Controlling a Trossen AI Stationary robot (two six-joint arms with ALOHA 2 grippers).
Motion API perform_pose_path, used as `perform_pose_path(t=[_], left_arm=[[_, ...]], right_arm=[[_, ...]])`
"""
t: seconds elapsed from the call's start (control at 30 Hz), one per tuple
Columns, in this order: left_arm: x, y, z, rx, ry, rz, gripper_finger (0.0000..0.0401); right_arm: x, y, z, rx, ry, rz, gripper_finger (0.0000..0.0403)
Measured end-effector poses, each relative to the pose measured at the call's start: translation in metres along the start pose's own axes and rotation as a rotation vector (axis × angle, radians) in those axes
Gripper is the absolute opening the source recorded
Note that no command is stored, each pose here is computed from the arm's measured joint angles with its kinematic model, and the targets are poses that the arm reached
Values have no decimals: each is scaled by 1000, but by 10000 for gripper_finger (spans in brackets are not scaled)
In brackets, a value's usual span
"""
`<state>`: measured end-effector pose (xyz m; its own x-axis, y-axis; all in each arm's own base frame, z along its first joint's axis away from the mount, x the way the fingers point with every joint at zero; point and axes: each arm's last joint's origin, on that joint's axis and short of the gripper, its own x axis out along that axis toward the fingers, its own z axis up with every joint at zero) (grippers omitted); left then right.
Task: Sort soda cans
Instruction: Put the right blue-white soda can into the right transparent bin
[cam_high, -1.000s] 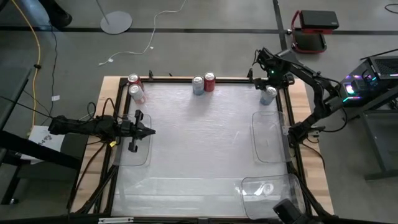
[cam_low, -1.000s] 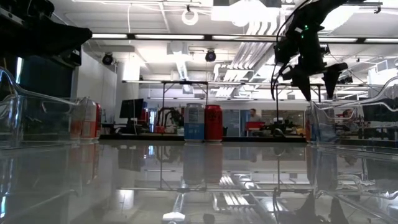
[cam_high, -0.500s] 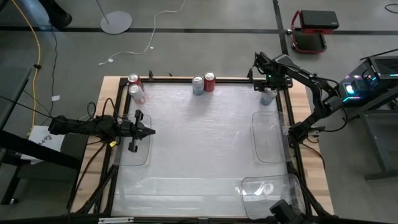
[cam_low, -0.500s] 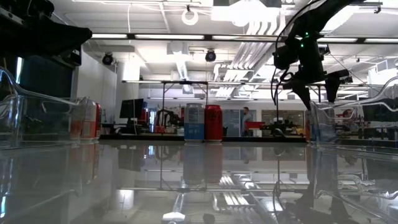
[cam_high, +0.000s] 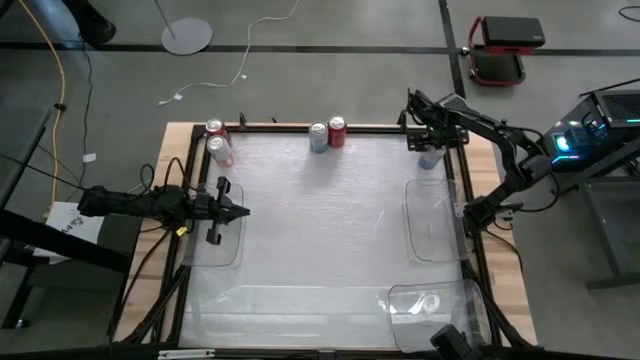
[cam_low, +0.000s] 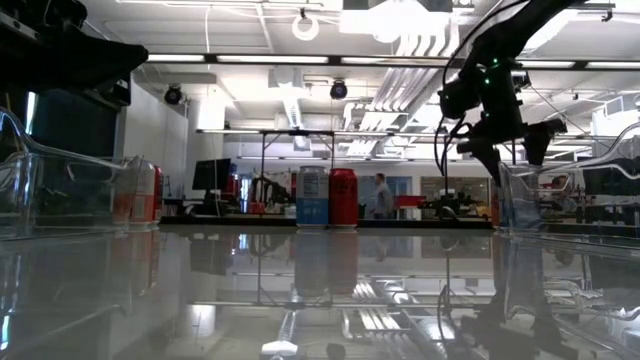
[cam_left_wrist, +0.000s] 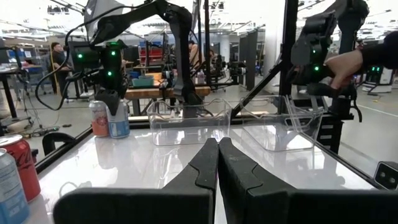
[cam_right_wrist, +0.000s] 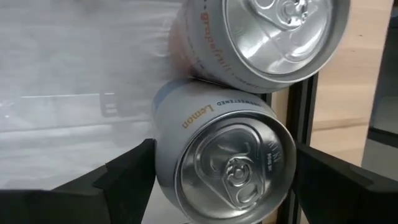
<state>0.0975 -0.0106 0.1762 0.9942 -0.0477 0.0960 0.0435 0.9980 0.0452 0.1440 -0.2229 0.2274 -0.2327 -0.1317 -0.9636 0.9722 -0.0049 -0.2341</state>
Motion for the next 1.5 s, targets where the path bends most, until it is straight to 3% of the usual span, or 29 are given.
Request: perform_pose_path(t=[0.33,0.57,0.93,1.2,1.5], left_arm=[[0,0,0,-1,-3,0,0],[0,0,0,-17,-3,0,0],[0,0,0,-17,-3,0,0],[0,0,0,-17,-3,0,0],[0,0,0,-17,-4,0,0]], right_arm=[[10,1,-3,-6,11,21,323],[15,2,-5,-6,10,21,283],[13,1,-6,-23,7,35,283],[-9,-8,-15,-29,18,153,280],[-45,-25,-25,-31,-74,220,280]])
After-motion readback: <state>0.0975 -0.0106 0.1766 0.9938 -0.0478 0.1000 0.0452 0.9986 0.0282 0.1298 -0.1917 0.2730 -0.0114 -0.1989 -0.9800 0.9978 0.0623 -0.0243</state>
